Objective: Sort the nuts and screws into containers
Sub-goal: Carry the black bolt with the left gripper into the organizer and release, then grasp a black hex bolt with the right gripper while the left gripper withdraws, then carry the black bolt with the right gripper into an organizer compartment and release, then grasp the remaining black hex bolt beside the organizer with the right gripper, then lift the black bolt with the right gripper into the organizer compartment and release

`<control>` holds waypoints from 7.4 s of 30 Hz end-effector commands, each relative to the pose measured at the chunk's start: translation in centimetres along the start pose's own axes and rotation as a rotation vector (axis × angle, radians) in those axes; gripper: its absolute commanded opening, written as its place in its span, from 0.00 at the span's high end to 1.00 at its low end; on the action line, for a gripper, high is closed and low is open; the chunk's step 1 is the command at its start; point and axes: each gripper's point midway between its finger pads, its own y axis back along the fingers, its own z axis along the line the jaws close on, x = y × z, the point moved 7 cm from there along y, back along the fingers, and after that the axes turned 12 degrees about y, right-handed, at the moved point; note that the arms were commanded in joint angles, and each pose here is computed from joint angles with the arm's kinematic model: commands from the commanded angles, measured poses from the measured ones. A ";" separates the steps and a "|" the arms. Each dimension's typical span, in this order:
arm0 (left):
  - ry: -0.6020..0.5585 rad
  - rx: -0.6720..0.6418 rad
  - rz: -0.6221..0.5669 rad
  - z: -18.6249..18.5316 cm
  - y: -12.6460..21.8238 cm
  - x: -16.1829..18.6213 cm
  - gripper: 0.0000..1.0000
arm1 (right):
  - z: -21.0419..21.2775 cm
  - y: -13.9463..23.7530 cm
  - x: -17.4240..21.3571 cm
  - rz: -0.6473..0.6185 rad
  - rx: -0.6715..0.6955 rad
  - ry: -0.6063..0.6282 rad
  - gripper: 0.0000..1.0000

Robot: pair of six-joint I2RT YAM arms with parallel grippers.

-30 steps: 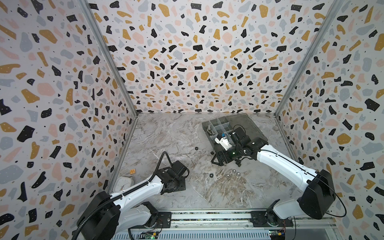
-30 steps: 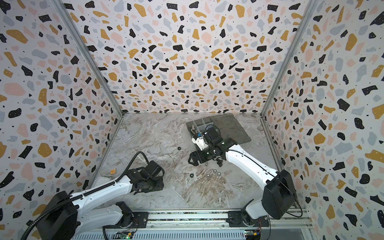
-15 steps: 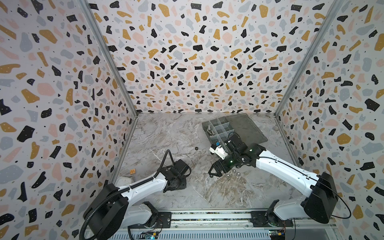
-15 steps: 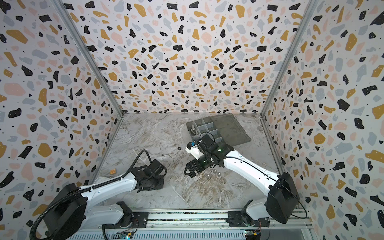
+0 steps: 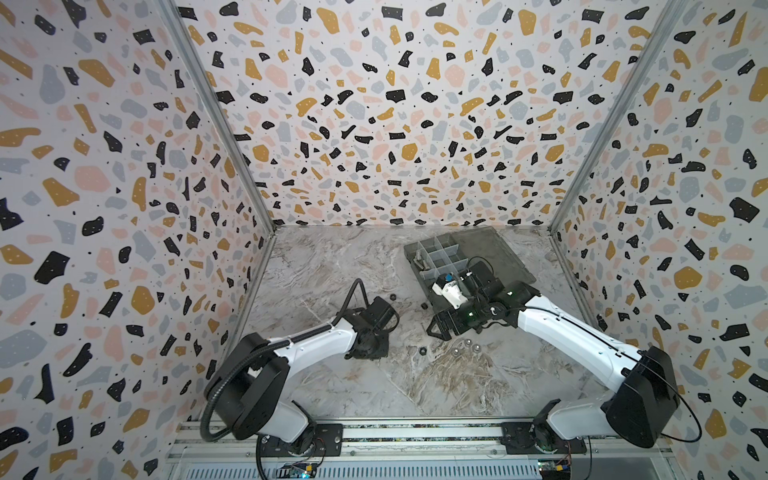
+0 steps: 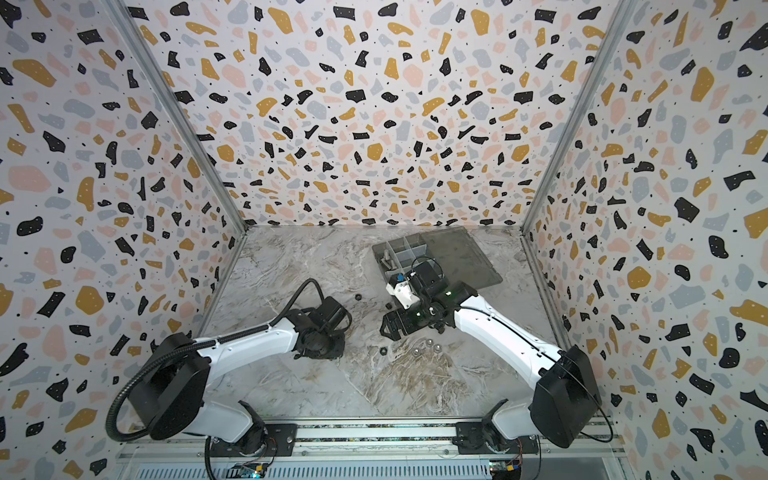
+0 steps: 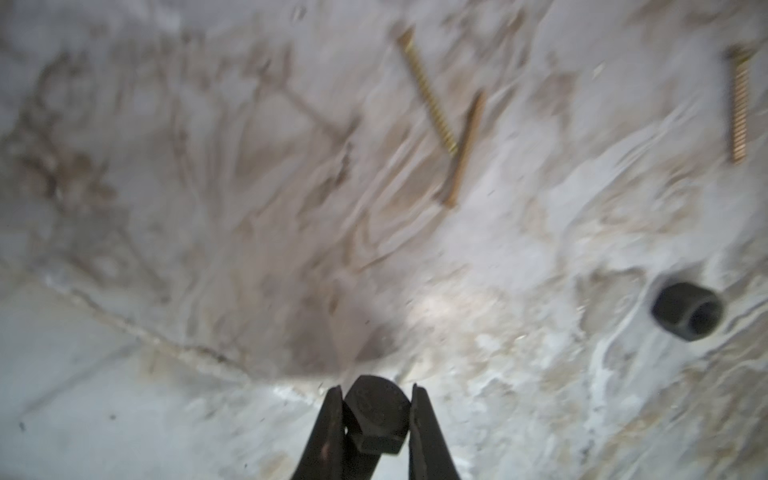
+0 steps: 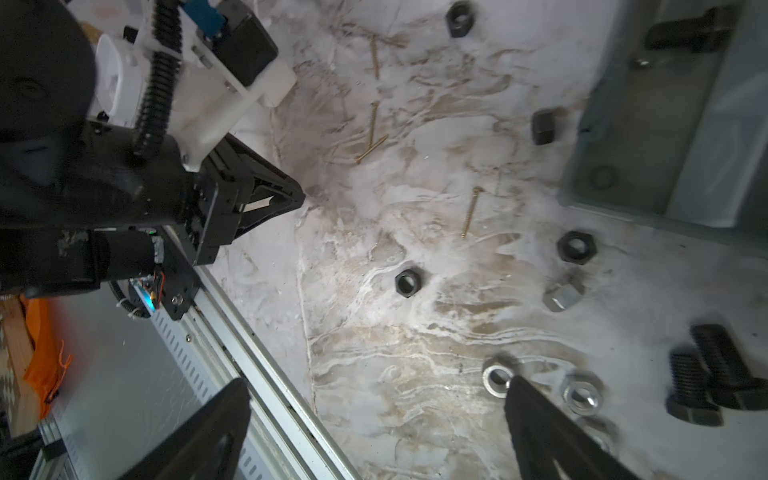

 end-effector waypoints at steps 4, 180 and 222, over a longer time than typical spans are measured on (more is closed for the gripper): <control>-0.142 0.042 -0.057 -6.0 1.5 -5.7 1.00 | -2.3 3.1 -1.2 -0.082 0.082 -0.051 0.03; -0.638 0.512 -0.199 -17.2 9.9 -5.9 0.00 | -13.0 -3.4 3.1 0.243 0.359 -0.373 0.51; -0.525 0.357 -0.225 -11.4 8.7 -8.7 0.00 | -11.5 -1.8 0.6 0.245 0.297 -0.350 0.83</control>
